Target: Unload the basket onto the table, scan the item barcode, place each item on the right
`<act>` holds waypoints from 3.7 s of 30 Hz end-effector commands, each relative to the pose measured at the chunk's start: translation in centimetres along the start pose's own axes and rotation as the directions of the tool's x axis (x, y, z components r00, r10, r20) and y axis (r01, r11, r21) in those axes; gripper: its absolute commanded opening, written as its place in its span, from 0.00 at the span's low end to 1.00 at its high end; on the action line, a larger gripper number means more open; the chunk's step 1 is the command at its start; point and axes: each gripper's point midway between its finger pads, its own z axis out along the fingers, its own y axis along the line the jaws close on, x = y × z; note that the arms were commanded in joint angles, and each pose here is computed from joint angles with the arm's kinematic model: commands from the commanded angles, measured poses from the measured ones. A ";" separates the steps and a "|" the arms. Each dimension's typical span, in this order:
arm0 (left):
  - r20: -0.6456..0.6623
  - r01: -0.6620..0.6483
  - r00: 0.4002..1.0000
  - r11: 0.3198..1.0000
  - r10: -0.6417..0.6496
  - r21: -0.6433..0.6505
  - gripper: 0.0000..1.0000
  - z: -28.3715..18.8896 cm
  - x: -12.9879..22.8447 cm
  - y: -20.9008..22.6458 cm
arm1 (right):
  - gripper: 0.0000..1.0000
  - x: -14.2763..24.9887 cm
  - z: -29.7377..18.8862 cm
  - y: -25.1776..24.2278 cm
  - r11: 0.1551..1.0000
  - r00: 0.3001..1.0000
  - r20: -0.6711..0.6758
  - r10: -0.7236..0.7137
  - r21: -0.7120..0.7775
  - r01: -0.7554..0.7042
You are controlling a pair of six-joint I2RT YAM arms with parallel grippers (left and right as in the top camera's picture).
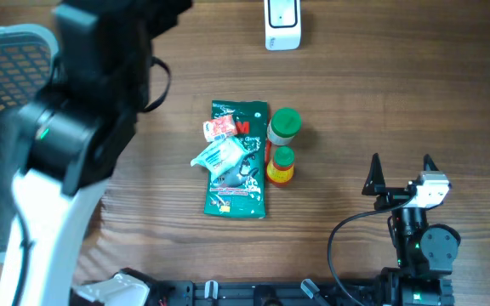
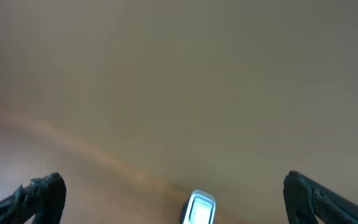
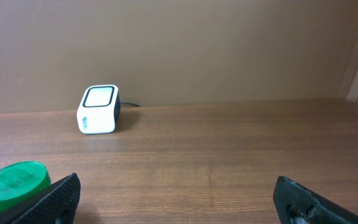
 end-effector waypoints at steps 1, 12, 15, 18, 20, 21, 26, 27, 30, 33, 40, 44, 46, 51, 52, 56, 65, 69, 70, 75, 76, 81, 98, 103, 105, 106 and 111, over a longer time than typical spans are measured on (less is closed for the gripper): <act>0.121 -0.216 0.969 0.976 0.216 -0.014 1.00 -3.6 -4.4 0.9 | 1.00 -0.1 0.0 0.0 1.000 1.000 0.006 -0.009 0.004 0.009; 0.179 -0.296 0.943 0.953 0.280 0.067 1.00 -11.8 -6.1 3.9 | 1.00 -0.1 0.0 0.0 1.000 1.000 0.006 -0.009 0.004 0.009; 0.213 -0.284 0.944 0.948 0.251 0.141 1.00 -14.1 -5.6 4.5 | 1.00 -0.1 0.0 0.0 1.000 1.000 0.006 -0.009 0.004 0.009; 0.276 -0.261 0.940 0.945 0.202 0.197 1.00 -16.6 -5.4 5.5 | 1.00 -0.1 0.0 0.0 1.000 1.000 0.006 -0.009 0.004 0.009; 0.328 -0.247 0.930 0.943 0.166 0.223 1.00 -18.1 -5.5 6.3 | 1.00 -0.1 0.0 0.0 1.000 1.000 0.006 -0.009 0.004 0.009; 0.357 -0.238 0.922 0.945 0.147 0.225 1.00 -18.9 -5.7 6.9 | 1.00 -0.1 0.0 0.0 1.000 1.000 0.006 -0.009 0.004 0.009; 0.533 -0.182 0.845 0.958 0.037 0.221 1.00 -23.5 -8.7 9.0 | 1.00 -0.1 0.0 0.0 1.000 1.000 0.006 -0.009 0.004 0.009; 0.558 -0.174 0.830 0.958 0.019 0.227 1.00 -24.3 -9.3 9.1 | 1.00 -0.1 0.0 0.0 1.000 1.000 0.006 -0.009 0.004 0.009; 0.593 -0.164 0.805 0.957 -0.010 0.238 1.00 -26.7 -10.2 9.9 | 1.00 -0.1 0.0 0.0 1.000 1.000 0.006 -0.009 0.004 0.009; 0.623 -0.162 0.782 0.955 -0.029 0.247 1.00 -28.8 -10.7 10.7 | 1.00 -0.1 0.0 0.0 1.000 1.000 0.006 -0.010 0.004 0.010; 0.675 -0.231 0.732 0.900 -0.090 0.370 1.00 -34.9 -10.0 10.2 | 1.00 -0.1 0.0 0.0 1.000 1.000 0.006 -0.009 0.004 0.009; 0.724 -0.260 0.686 0.903 -0.076 0.342 1.00 -37.6 -9.4 10.7 | 1.00 -0.1 0.0 0.0 1.000 1.000 0.006 -0.009 0.004 0.009; 0.748 -0.262 0.661 0.915 -0.063 0.309 1.00 -38.6 -9.1 11.0 | 0.99 -0.1 0.0 0.0 1.000 1.000 0.006 -0.009 0.004 0.009; 0.807 -0.264 0.588 0.933 -0.046 0.245 1.00 -40.5 -8.3 11.5 | 1.00 -0.1 0.0 0.0 1.000 1.000 0.006 -0.009 0.004 0.009; 0.813 -0.250 0.579 0.934 -0.065 0.253 1.00 -40.9 -8.1 11.7 | 1.00 -0.1 0.0 0.0 1.000 1.000 0.006 -0.009 0.004 0.009; 0.823 -0.215 0.554 0.932 -0.129 0.290 1.00 -42.1 -7.1 12.2 | 1.00 -0.1 0.0 0.0 1.000 1.000 0.006 -0.009 0.004 0.009; 0.850 -0.201 0.502 0.935 -0.157 0.291 1.00 -42.4 -4.8 13.2 | 1.00 -0.1 0.0 0.0 1.000 1.000 0.006 -0.001 0.000 0.001; 0.853 -0.193 0.502 0.942 -0.145 0.274 1.00 -41.5 -4.7 13.3 | 1.00 -0.3 -0.2 2.4 0.943 0.952 -0.028 0.305 -0.133 -0.306; 0.853 -0.192 0.502 0.944 -0.142 0.270 1.00 -41.4 -4.6 13.3 | 1.00 -0.5 -0.4 3.4 0.893 0.912 -0.064 0.404 -0.187 -0.409; 0.842 -0.157 0.508 0.942 -0.181 0.297 1.00 -41.3 -4.5 13.2 | 1.00 -0.4 -2.9 9.6 0.364 0.445 -0.494 0.747 -0.255 -0.896; 0.839 -0.148 0.511 0.941 -0.189 0.303 1.00 -41.2 -4.4 13.2 | 1.00 -0.4 -3.6 10.6 0.251 0.322 -0.578 0.750 -0.202 -0.947; 0.826 -0.118 0.526 0.944 -0.203 0.308 1.00 -40.7 -4.1 13.2 | 1.00 0.2 -6.3 13.3 0.015 0.002 -0.771 0.636 0.010 -1.000; 0.823 -0.113 0.533 0.948 -0.196 0.298 1.00 -40.4 -3.9 13.2 | 0.99 -4.7 -5.4 10.1 0.314 0.278 -0.580 0.766 -0.041 -0.949; 0.820 -0.110 0.539 0.949 -0.193 0.295 1.00 -40.2 -3.8 13.3 | 0.99 -9.0 -5.2 7.1 0.471 0.356 -0.480 0.802 0.141 -0.871; 0.818 -0.109 0.542 0.950 -0.191 0.294 1.00 -40.2 -3.8 13.3 | 0.99 -10.4 -4.9 6.7 0.498 0.358 -0.485 0.797 0.193 -0.846; 0.817 -0.108 0.544 0.950 -0.190 0.293 1.00 -40.1 -3.7 13.3 | 1.00 -11.1 -4.7 6.6 0.506 0.342 -0.501 0.795 0.238 -0.829; 0.816 -0.107 0.547 0.951 -0.189 0.292 1.00 -40.0 -3.7 13.4 | 1.00 -10.9 -4.6 6.2 0.444 0.114 -0.534 0.838 0.544 -0.712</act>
